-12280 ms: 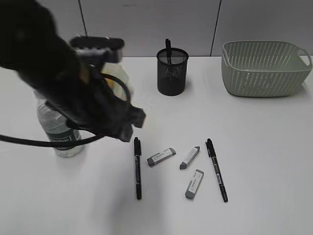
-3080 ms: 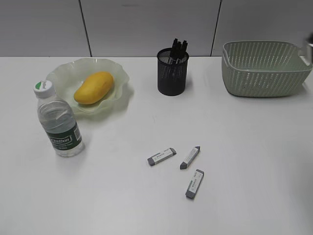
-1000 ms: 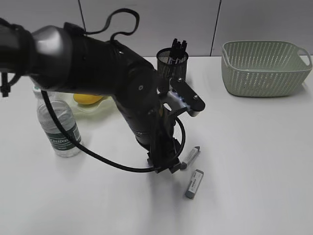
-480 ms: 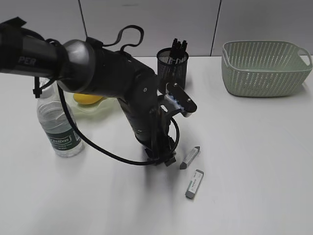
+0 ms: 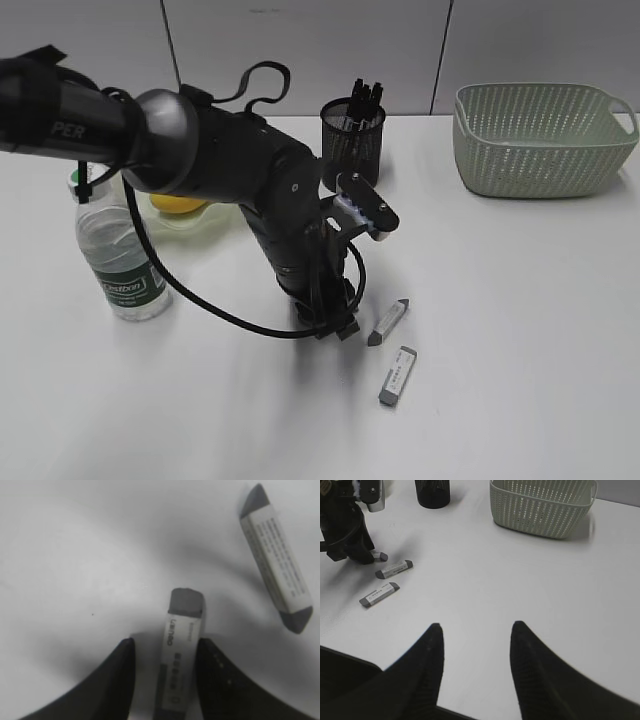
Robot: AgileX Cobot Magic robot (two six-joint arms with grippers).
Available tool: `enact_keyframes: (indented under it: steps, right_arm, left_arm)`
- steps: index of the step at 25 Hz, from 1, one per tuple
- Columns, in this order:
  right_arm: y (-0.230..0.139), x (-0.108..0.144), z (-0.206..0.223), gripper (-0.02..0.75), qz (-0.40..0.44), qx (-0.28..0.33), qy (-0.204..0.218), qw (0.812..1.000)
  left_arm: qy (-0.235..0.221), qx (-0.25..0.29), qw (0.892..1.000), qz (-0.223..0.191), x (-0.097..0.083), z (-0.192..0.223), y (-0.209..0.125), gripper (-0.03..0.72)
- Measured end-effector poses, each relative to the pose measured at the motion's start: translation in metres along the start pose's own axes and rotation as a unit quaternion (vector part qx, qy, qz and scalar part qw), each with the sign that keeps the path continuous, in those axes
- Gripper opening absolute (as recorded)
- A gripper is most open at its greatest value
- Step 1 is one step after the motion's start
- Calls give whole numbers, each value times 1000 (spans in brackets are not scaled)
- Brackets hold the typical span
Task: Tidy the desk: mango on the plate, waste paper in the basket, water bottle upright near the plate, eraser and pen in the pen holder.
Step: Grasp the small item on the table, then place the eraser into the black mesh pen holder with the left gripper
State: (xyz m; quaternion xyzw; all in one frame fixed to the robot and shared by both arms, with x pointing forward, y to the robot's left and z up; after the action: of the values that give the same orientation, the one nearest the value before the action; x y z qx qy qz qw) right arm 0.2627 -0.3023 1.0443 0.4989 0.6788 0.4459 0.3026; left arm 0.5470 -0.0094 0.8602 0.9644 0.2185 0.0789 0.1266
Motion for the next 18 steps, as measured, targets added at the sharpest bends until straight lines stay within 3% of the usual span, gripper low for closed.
enact_keyframes:
  steps: [5, 8, 10, 12, 14, 15, 18]
  right_arm:
    - [0, 0, 0, 354, 0, 0, 0, 1000]
    - [0, 0, 0, 352, 0, 0, 0, 1000]
    - [0, 0, 0, 352, 0, 0, 0, 1000]
    - [0, 0, 0, 352, 0, 0, 0, 1000]
    - [0, 0, 0, 352, 0, 0, 0, 1000]
    - [0, 0, 0, 352, 0, 0, 0, 1000]
    - [0, 0, 0, 352, 0, 0, 0, 1000]
  left_arm:
    - [0, -1, 1000, 0, 0, 0, 0, 146]
    - [4, -13, 1000, 0, 1, -4, 3, 141]
    - [18, -52, 998, 0, 4, -19, 14, 141]
    - [41, -126, 991, -8, 13, -49, 31, 141]
    - [73, -216, 973, -21, 27, -85, 49, 141]
    - [94, -266, 959, -27, 35, -104, 57, 141]
    - [158, -400, 901, -49, 66, -145, 73, 141]
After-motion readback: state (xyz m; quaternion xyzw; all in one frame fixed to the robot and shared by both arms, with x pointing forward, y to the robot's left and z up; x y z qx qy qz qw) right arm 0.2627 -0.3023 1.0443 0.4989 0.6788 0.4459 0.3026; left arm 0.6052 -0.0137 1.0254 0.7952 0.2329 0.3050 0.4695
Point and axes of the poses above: a point on each arm's last joint axis where the gripper is mounted, z pointing out along that axis toward the gripper, x along the wrist's bending axis when the last joint is at zero, y = z × x, the point moved 3 cm from there along z, pointing out along that axis toward the gripper, and after that the axes turned 4 degrees about z, right-handed, at the moved point
